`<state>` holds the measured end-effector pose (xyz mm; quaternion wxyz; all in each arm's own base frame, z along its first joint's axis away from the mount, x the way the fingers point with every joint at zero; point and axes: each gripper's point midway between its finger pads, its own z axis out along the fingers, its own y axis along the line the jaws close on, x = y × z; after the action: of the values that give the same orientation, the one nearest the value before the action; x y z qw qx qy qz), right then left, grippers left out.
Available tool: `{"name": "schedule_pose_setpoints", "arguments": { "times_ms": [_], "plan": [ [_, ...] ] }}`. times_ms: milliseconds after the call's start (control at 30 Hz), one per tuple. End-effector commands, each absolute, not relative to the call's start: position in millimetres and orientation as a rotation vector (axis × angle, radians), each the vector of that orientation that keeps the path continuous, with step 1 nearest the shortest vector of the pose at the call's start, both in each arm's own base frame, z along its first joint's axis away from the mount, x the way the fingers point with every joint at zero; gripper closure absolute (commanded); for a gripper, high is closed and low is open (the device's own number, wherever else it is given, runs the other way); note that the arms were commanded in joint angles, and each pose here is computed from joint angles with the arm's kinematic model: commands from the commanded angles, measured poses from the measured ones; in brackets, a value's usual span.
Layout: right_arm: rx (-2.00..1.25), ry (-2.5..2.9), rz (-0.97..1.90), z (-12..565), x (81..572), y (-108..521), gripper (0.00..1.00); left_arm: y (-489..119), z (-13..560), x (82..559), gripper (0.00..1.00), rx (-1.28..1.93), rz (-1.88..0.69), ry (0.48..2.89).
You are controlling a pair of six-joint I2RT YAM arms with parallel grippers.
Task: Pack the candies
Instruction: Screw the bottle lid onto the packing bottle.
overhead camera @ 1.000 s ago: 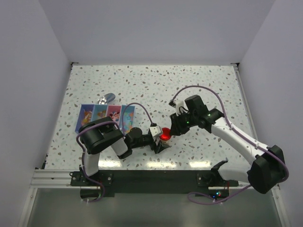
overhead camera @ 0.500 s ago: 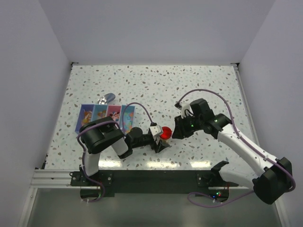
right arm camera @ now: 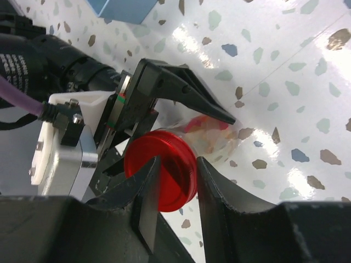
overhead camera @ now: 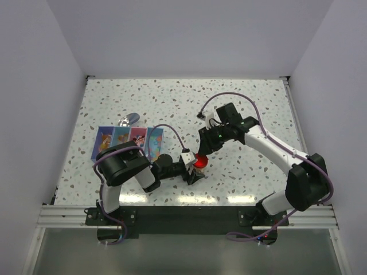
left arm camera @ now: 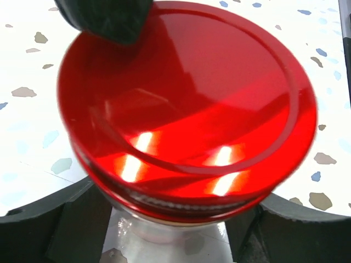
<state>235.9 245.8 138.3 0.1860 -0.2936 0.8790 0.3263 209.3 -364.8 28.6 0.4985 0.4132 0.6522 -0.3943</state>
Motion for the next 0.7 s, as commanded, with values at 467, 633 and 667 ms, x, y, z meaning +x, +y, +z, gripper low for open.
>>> {"name": "schedule_pose_setpoints", "arguments": {
  "times_ms": [467,633,667],
  "plan": [
    [-0.652,2.459,0.975,137.8,191.0,224.9,0.76,-373.7,54.2,224.9,0.51,0.919,-0.960,1.497],
    [-0.573,2.448,0.974,135.0,181.0,220.9,0.79,-374.2,51.1,224.7,0.53,0.926,-0.957,1.506],
    [-0.565,2.447,0.964,135.2,180.3,219.0,0.79,-373.5,51.0,225.1,0.53,0.926,-0.955,1.506]
  ]
}}
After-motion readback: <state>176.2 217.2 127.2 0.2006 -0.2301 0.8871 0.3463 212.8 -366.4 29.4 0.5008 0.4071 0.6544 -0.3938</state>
